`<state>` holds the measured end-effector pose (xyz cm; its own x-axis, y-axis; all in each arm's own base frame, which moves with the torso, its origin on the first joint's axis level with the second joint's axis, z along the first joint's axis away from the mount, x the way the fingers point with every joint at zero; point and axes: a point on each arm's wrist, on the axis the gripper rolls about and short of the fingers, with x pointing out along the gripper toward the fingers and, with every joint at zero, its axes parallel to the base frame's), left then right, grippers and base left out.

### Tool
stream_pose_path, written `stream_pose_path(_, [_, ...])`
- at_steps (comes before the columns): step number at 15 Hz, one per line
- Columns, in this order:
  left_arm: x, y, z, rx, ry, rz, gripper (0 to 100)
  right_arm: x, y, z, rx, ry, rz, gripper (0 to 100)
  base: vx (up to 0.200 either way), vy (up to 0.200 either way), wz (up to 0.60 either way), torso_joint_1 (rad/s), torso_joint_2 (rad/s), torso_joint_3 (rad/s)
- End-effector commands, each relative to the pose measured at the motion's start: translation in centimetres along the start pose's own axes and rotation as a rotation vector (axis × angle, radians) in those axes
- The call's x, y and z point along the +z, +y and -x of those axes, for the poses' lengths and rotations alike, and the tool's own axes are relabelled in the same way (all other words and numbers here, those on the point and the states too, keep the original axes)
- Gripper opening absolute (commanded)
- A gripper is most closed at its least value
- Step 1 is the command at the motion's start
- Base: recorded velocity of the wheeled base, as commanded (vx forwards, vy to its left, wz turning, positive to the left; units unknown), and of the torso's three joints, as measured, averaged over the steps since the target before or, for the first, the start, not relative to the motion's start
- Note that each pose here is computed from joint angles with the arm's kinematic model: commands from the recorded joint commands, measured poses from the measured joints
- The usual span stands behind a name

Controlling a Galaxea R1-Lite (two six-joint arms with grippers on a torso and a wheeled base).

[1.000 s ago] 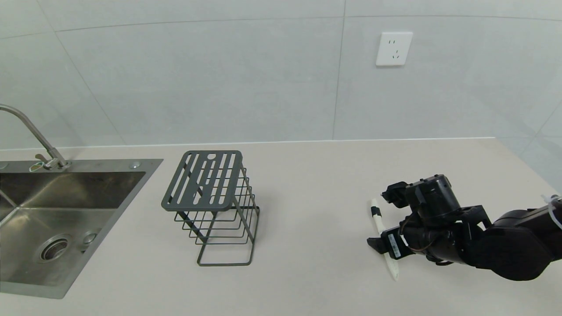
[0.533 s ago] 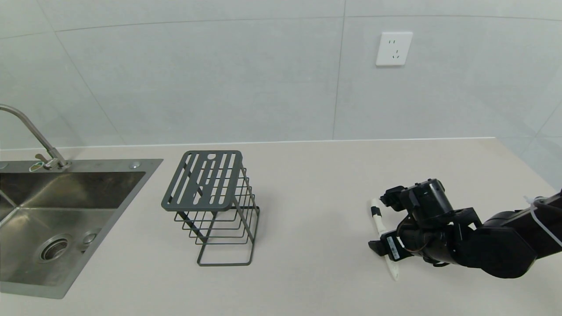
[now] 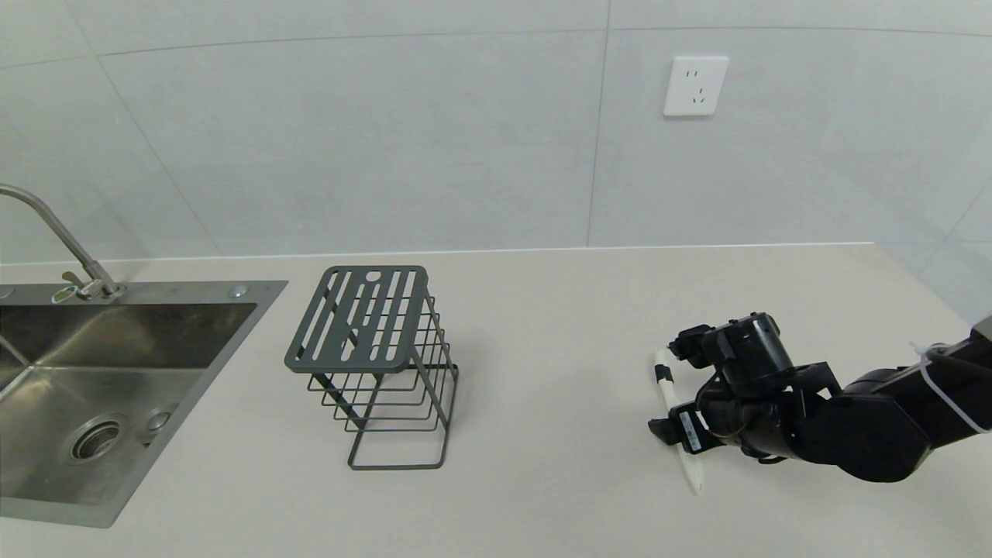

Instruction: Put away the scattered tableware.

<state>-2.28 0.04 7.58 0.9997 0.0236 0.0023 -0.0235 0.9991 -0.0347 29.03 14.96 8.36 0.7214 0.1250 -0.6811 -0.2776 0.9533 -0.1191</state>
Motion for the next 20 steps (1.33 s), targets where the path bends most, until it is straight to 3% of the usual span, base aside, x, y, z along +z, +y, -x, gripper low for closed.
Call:
stream_pose_path(1, [0.0, 0.0, 0.0, 0.001, -0.002, 0.001, 100, -0.4, 0.3, -0.6, 0.003, 0.021, 0.009, 0, 0.000, 0.000, 0.00, 0.000, 0.00, 0.000])
stream_pose_path(5, [0.0, 0.0, 0.0, 0.001, -0.001, 0.001, 100, -2.2, -0.1, -0.9, -0.008, 0.093, 0.017, 0, 0.000, 0.000, 0.00, 0.000, 0.00, 0.000])
stream_pose_path(7, [0.0, 0.0, 0.0, 0.001, -0.002, 0.001, 100, -2.3, -0.1, -0.8, -0.003, 0.087, 0.014, 0, 0.000, 0.000, 0.00, 0.000, 0.00, 0.000])
stream_pose_path(12, [0.0, 0.0, 0.0, -0.001, -0.002, -0.001, 100, 0.8, 0.2, 3.0, 0.038, -0.080, 0.001, 0, 0.000, 0.000, 0.00, 0.000, 0.00, 0.000])
stream_pose_path(17, [0.1, -0.1, 0.0, -0.027, -0.008, -0.012, 100, 0.5, 1.4, 7.1, 0.114, -0.170, 0.029, 0, 0.000, 0.000, 0.00, 0.000, 0.00, 0.000])
stream_pose_path(20, [1.5, -0.1, 0.1, -0.034, -0.152, -0.014, 100, 0.0, 1.9, 9.3, 0.160, -0.220, 0.068, 0, 0.000, 0.000, 0.00, 0.000, 0.00, 0.000])
